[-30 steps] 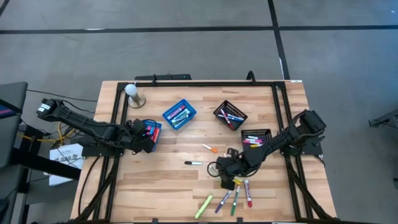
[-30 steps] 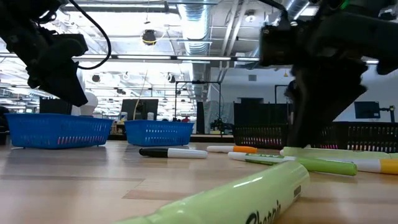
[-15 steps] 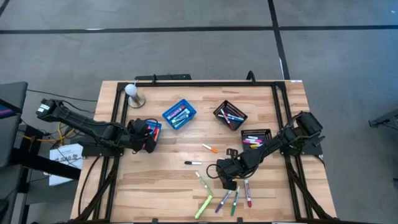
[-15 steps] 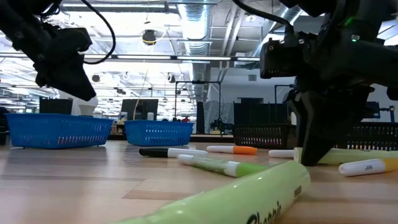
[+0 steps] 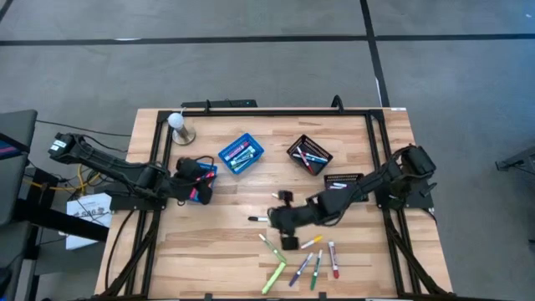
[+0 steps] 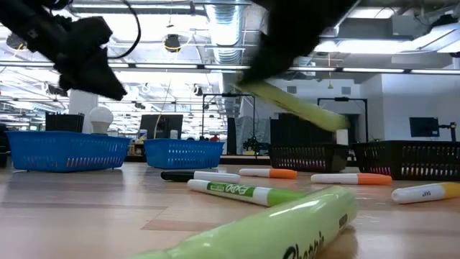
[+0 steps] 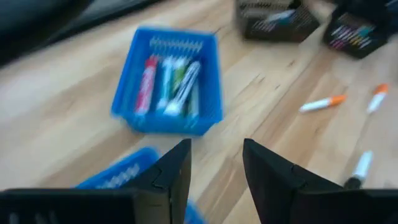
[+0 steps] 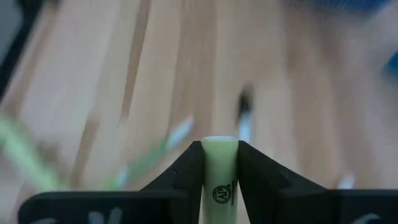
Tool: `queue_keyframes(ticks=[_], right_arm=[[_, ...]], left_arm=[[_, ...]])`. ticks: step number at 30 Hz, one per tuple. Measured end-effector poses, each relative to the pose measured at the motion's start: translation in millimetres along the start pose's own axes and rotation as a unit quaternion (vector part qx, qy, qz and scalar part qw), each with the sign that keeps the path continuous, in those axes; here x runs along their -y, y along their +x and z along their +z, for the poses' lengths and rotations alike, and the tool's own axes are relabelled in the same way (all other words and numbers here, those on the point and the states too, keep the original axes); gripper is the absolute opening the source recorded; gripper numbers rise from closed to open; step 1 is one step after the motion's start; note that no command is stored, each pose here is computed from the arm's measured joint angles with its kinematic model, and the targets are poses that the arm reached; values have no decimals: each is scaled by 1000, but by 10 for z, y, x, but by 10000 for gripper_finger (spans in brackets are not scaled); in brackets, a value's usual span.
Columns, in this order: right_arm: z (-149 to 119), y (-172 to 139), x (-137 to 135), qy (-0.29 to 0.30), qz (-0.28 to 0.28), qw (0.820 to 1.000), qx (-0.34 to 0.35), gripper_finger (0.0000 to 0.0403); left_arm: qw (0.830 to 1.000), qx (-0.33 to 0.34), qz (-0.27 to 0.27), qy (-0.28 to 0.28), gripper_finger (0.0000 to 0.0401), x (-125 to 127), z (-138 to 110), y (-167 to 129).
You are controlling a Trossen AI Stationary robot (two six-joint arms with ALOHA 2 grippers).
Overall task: Pick & Place Markers
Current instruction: Put the top light green highlighter pen into the left blue bin
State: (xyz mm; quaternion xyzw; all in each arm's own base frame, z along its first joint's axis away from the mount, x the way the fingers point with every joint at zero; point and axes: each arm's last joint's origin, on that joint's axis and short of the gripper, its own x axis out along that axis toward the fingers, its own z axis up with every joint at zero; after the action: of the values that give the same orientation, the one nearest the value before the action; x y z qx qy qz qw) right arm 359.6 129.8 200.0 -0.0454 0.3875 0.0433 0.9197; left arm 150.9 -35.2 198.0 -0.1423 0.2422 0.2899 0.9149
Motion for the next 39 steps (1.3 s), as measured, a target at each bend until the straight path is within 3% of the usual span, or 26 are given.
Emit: queue_keyframes(ticks=[4,9,13,17,26,39], right_arm=[[271,11,203,-7,-25,992,125,64],[516,-37,501,-17,-55,968,242,74],[643,-91,731,-2,-26,949,314,73],[684,-117,907,11,4,939,343,70],[746,-178,1015,11,-7,923,385,73],[743,-175,1015,10,-7,923,384,74]], left_arm=[[998,26,-29,42,140,70,65,1],[993,36,-85,73,140,164,118,8],[986,56,-121,104,140,258,146,8],[976,84,-145,142,140,365,162,8],[959,149,-176,162,140,581,220,101],[939,238,-197,150,140,746,327,191]])
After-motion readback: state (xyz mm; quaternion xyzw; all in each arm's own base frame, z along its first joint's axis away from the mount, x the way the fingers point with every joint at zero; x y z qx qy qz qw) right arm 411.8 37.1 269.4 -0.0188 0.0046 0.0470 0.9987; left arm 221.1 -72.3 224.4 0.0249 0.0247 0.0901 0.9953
